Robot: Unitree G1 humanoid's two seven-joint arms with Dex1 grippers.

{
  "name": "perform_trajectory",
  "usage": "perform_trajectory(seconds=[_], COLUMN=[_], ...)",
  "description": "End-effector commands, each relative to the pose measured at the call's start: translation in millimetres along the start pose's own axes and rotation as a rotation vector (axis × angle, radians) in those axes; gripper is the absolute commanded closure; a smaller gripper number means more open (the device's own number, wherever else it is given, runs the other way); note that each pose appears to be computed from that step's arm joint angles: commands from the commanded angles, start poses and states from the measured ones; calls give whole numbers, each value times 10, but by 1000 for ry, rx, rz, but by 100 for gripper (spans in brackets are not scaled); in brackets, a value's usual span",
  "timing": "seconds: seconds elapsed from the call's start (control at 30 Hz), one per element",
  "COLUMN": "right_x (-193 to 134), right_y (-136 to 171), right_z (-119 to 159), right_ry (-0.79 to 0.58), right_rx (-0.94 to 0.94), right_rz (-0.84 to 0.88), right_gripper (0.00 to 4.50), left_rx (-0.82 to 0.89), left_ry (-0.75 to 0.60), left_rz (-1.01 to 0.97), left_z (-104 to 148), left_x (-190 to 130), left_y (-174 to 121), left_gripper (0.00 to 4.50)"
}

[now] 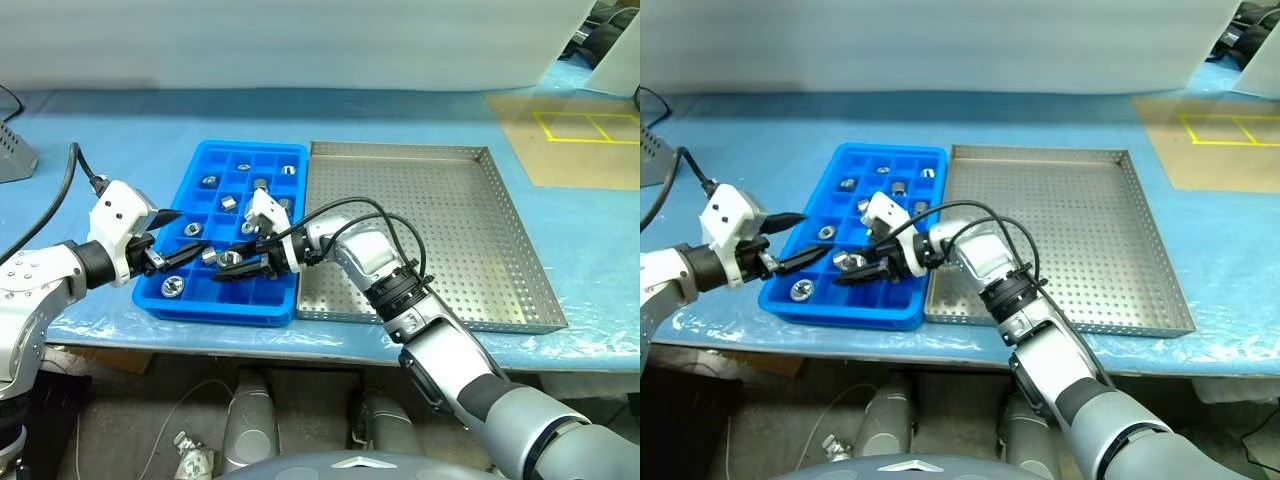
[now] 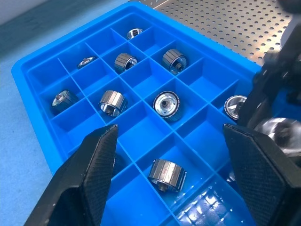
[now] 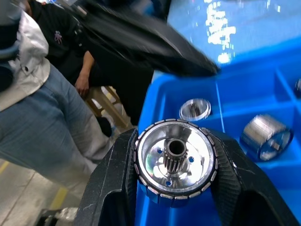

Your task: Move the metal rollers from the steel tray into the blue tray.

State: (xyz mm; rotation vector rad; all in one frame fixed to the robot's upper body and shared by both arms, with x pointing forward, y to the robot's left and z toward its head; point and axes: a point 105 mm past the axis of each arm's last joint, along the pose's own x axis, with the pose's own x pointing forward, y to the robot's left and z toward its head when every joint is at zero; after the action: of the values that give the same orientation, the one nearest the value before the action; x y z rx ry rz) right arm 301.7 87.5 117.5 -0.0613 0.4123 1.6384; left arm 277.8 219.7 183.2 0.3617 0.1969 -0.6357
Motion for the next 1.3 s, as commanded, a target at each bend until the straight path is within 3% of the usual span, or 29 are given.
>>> perform_trajectory(seconds=[0.03, 0.1, 0.3, 0.5, 0.6, 0.7, 0.87, 1.03, 1.3], right_x=[116, 139, 43, -340, -751, -1151, -1883, -2370, -2443], right_y=[17, 30, -35, -192, -203, -201, -315, -378, -313], right_z=[-75, -113, -53, 263, 485, 536, 270, -117, -207], right_ry=[31, 35, 12, -101, -178, -197, -146, -116, -120], right_rx=[-33, -28, -42, -115, -165, -209, -214, -136, -112], right_rz=[-15, -13, -51, -152, -227, -335, -664, -962, -1037], right_gripper=[284, 284, 86, 86, 86, 86, 86, 86, 86], left_rx=[31, 30, 36, 46, 52, 56, 25, -28, -23], left_ry=[-29, -27, -46, -77, -104, -127, -185, -173, -177], left_rz=[27, 26, -12, -76, -127, -176, -291, -344, -395], left_z=[106, 101, 157, 216, 260, 297, 356, 189, 156], left_x=[-45, -25, 85, 274, 437, 606, 959, 1267, 1369], left_y=[15, 14, 17, 6, -12, -31, -217, -346, -458], left_gripper=[75, 75, 75, 75, 75, 75, 75, 75, 75])
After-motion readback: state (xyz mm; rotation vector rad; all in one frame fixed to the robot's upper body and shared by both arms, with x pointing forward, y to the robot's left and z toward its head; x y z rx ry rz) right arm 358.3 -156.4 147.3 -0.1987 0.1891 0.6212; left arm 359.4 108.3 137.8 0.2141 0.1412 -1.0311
